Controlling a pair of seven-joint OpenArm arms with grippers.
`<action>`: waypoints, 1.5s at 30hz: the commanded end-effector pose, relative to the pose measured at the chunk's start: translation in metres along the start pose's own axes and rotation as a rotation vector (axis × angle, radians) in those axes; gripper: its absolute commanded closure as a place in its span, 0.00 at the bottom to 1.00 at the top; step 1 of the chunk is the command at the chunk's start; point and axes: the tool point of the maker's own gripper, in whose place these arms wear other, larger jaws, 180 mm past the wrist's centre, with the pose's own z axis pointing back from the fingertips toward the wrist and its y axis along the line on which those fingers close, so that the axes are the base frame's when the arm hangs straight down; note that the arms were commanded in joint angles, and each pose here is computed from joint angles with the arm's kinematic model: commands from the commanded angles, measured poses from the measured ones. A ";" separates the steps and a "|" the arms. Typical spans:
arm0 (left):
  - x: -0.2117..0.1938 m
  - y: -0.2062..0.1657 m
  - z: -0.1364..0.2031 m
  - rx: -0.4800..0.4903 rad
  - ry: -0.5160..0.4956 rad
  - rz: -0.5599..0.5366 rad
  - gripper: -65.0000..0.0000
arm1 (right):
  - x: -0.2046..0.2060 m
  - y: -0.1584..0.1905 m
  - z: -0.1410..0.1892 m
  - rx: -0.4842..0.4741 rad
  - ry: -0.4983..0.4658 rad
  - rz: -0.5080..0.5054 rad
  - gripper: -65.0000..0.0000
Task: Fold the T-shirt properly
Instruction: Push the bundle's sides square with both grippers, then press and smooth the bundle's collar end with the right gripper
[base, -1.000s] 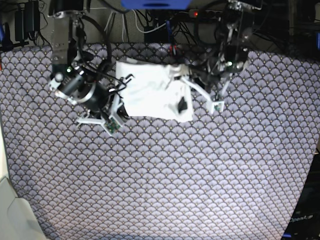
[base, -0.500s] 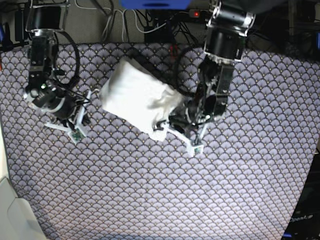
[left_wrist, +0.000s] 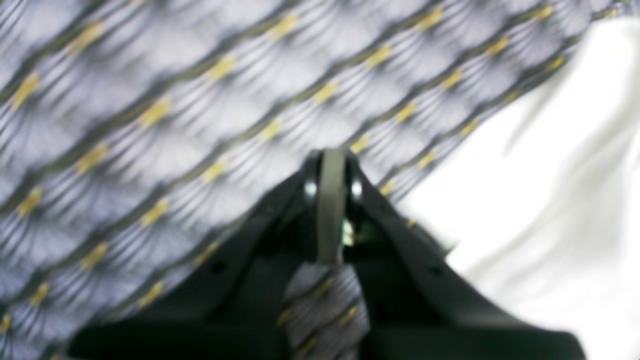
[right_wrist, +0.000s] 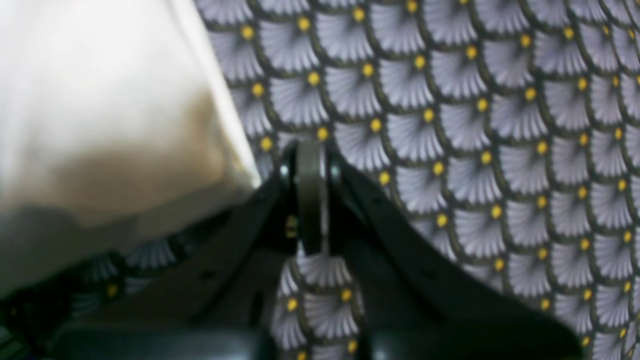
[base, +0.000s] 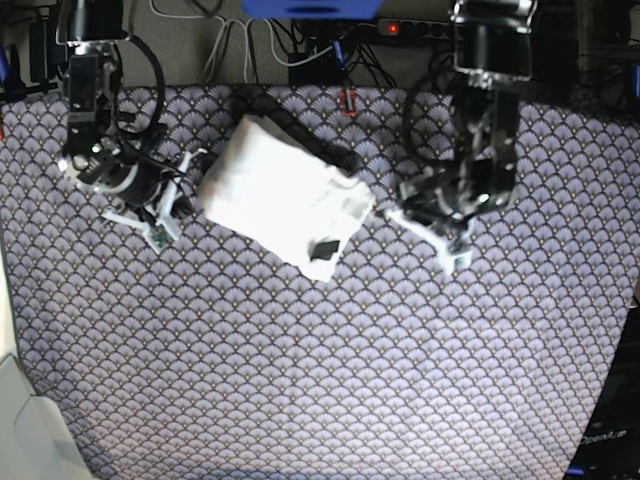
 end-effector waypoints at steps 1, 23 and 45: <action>0.014 0.001 0.011 -0.001 -0.055 -0.002 1.00 | 0.014 -0.008 0.004 -0.016 -0.045 0.010 1.00; -0.025 -0.089 -0.047 -0.144 0.032 0.068 1.00 | -0.001 0.055 0.015 0.088 -0.036 0.046 1.00; 0.092 -0.072 -0.001 -0.146 -0.263 0.081 1.00 | 0.004 0.027 0.078 -0.080 -0.086 0.062 1.00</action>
